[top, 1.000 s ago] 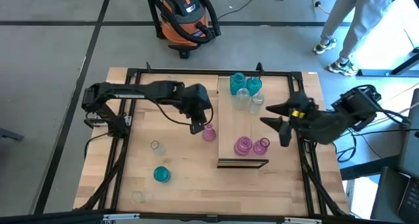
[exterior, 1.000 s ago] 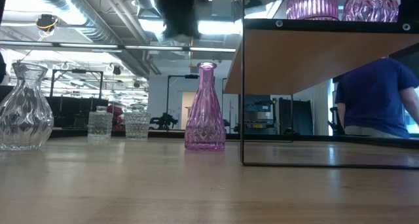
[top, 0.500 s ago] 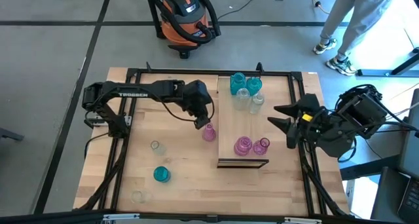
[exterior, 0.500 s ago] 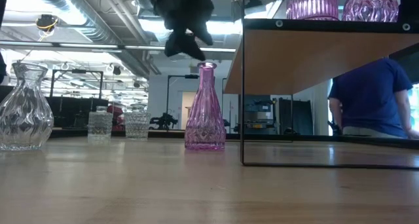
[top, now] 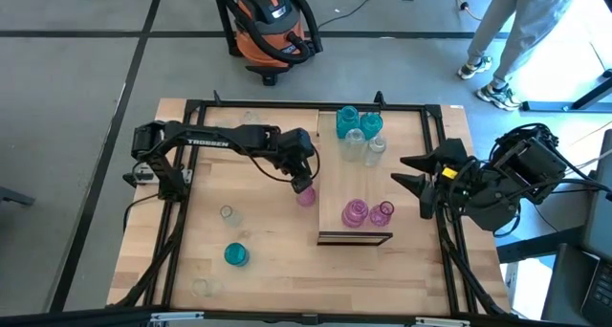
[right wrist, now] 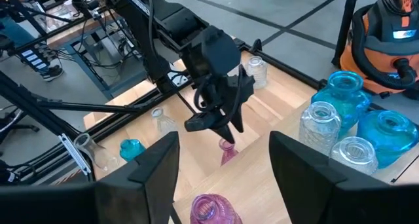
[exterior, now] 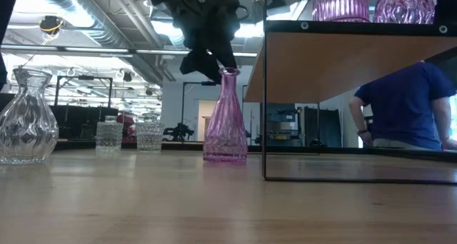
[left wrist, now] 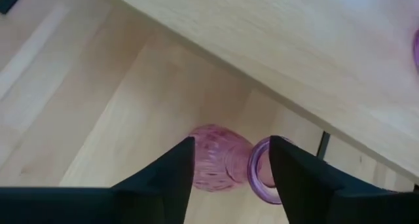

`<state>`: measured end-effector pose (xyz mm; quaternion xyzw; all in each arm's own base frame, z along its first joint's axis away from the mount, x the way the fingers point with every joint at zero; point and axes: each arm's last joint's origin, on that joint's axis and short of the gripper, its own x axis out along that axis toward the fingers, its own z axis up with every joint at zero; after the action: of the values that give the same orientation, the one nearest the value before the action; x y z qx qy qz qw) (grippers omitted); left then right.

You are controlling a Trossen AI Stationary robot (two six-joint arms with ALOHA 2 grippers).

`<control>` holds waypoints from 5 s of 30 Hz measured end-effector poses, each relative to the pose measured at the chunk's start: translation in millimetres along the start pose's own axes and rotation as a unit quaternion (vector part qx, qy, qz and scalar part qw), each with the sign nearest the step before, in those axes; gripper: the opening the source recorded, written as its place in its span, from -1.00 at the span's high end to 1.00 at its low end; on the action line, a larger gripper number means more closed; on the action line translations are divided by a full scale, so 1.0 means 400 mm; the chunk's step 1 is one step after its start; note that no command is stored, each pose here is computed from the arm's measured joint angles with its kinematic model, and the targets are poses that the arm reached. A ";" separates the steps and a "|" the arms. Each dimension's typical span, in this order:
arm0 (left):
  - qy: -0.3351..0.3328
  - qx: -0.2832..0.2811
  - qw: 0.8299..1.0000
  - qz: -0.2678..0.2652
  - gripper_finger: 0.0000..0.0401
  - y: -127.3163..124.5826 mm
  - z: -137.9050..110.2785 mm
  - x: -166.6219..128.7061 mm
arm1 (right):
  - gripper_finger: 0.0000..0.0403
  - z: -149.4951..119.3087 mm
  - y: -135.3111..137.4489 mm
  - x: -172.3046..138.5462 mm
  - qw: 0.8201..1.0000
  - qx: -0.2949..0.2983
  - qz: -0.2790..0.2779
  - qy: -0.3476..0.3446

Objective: Sort vases onto shelf
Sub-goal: Put the pink vase on the shelf aligned with the other pink vase, then put the transparent vase on the shelf aligned with the other transparent vase

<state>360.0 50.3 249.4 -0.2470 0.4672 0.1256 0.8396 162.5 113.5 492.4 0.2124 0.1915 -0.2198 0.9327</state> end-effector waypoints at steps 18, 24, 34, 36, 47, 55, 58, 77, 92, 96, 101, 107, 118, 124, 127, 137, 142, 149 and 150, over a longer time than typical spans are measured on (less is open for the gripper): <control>0.032 0.013 0.999 0.001 0.31 -0.019 0.018 -0.042 | -0.08 -0.001 0.002 0.000 1.000 0.008 0.005 0.007; 0.052 0.022 0.998 -0.003 0.30 -0.017 0.019 -0.015 | -0.08 -0.001 0.002 0.000 1.000 0.007 0.005 0.007; 0.081 0.018 0.997 -0.003 0.46 -0.017 0.013 0.029 | -0.08 -0.005 0.008 0.003 1.000 0.007 0.013 0.022; 0.087 0.020 0.996 0.003 0.63 -0.017 0.007 0.018 | -0.08 -0.006 0.009 0.003 1.000 0.007 0.013 0.023; 0.101 0.015 0.995 -0.014 0.92 -0.053 -0.003 -0.135 | -0.08 -0.007 0.005 0.003 1.000 0.000 0.007 0.021; 0.068 0.031 0.986 -0.147 0.92 -0.173 0.051 -0.339 | -0.08 -0.011 -0.004 0.003 0.999 -0.020 -0.007 0.027; 0.048 0.020 0.984 -0.170 0.92 -0.200 0.070 -0.391 | -0.08 -0.012 -0.006 0.003 0.999 -0.024 -0.010 0.028; 0.101 0.003 0.984 -0.147 0.93 -0.300 0.120 -0.293 | -0.08 -0.018 -0.013 0.003 0.997 -0.058 -0.010 0.055; 0.089 -0.003 0.983 -0.158 0.80 -0.309 0.137 -0.261 | -0.08 -0.019 -0.013 0.002 0.995 -0.078 -0.005 0.063; 0.085 0.001 0.982 -0.168 0.83 -0.314 0.143 -0.249 | -0.08 -0.020 -0.012 0.002 0.995 -0.078 -0.002 0.068; 0.080 0.011 0.982 -0.170 0.84 -0.314 0.144 -0.250 | -0.08 -0.021 -0.012 0.002 0.995 -0.072 -0.001 0.071; 0.068 0.017 0.982 -0.177 0.76 -0.317 0.150 -0.250 | -0.08 -0.021 -0.012 0.002 0.996 -0.063 -0.002 0.071; 0.050 0.022 0.983 -0.178 0.57 -0.320 0.156 -0.252 | -0.08 -0.048 -0.007 0.021 0.995 -0.053 -0.017 0.083; 0.050 0.022 0.983 -0.177 0.50 -0.319 0.156 -0.252 | -0.08 -0.064 -0.005 0.031 0.994 -0.052 -0.023 0.096; 0.048 0.017 0.983 -0.175 0.50 -0.312 0.161 -0.252 | -0.08 -0.063 -0.005 0.032 0.994 -0.043 -0.025 0.093; 0.084 -0.011 0.993 -0.078 0.50 -0.254 0.115 -0.341 | -0.08 -0.062 -0.005 0.032 0.995 -0.042 -0.028 0.086; 0.125 0.028 0.990 -0.065 0.50 -0.279 0.049 -0.380 | -0.08 -0.061 -0.006 0.032 0.996 -0.043 -0.031 0.078; 0.170 0.029 0.985 -0.014 0.57 -0.317 -0.070 -0.374 | -0.08 -0.060 -0.006 0.032 0.995 -0.053 -0.033 0.071; 0.175 0.020 0.984 0.000 0.58 -0.312 -0.090 -0.372 | -0.08 -0.060 -0.006 0.032 0.996 -0.053 -0.034 0.070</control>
<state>309.9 -71.7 396.4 -0.2479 0.6093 0.0712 0.7499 165.6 118.8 465.7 0.1708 0.2750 -0.2253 0.9189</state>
